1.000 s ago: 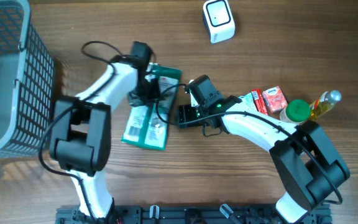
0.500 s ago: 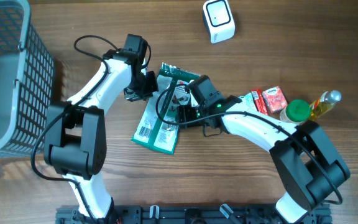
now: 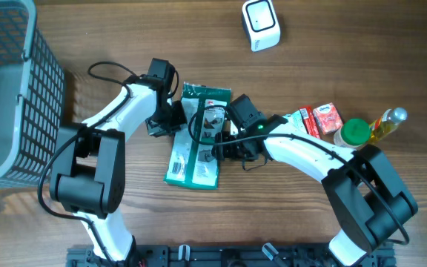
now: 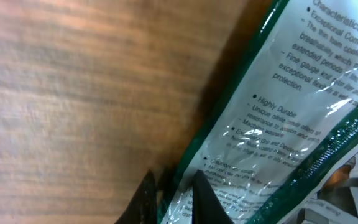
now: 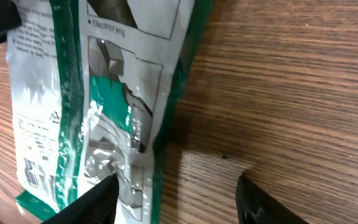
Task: Scan the item barcode
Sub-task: 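Grasp the green 3M glove pack with the left gripper and lift it, then grasp the glove pack edge with the right gripper beside the left gripper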
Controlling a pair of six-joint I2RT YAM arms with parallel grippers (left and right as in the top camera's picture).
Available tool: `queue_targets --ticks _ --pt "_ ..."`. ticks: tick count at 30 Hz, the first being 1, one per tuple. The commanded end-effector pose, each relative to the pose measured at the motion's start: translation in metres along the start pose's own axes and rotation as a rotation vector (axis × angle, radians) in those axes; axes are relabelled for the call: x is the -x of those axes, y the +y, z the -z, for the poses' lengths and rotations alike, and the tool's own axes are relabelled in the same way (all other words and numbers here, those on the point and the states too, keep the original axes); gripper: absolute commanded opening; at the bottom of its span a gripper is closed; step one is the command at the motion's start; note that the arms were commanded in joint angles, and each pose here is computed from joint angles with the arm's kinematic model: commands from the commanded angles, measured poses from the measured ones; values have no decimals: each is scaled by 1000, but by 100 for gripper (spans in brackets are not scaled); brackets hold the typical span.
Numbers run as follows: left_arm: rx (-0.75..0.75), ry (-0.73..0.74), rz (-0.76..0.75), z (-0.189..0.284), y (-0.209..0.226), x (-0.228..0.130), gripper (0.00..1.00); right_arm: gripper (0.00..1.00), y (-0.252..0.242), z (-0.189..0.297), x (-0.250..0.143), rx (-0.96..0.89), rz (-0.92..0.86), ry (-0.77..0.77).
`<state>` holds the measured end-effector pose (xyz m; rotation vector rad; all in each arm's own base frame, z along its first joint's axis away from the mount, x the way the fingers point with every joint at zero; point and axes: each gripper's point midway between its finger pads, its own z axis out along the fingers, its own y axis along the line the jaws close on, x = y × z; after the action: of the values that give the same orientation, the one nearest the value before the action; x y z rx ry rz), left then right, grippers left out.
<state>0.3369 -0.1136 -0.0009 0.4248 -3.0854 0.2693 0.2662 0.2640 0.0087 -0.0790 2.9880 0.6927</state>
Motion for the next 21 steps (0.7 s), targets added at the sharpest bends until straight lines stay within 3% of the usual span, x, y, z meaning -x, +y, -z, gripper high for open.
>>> queue_targets --ticks 1,4,10,12,13,16,21 --pt "-2 119 49 -13 7 -28 5 61 8 -5 -8 66 -7 26" --pt "0 124 37 -11 7 -30 4 61 11 -6 -9 89 -3 29" --pt "-100 -45 -79 38 -7 16 5 62 11 -6 -9 89 1 30" --pt "-279 -31 -242 46 -33 14 27 62 11 -6 -9 89 9 29" --pt "-320 -27 -300 47 -39 11 28 62 12 -6 -9 94 15 33" --pt "-307 -18 -327 40 -37 11 17 62 17 -6 -15 127 11 61" --pt "-288 46 -326 8 -34 5 13 62 7 -13 -29 112 -63 89"
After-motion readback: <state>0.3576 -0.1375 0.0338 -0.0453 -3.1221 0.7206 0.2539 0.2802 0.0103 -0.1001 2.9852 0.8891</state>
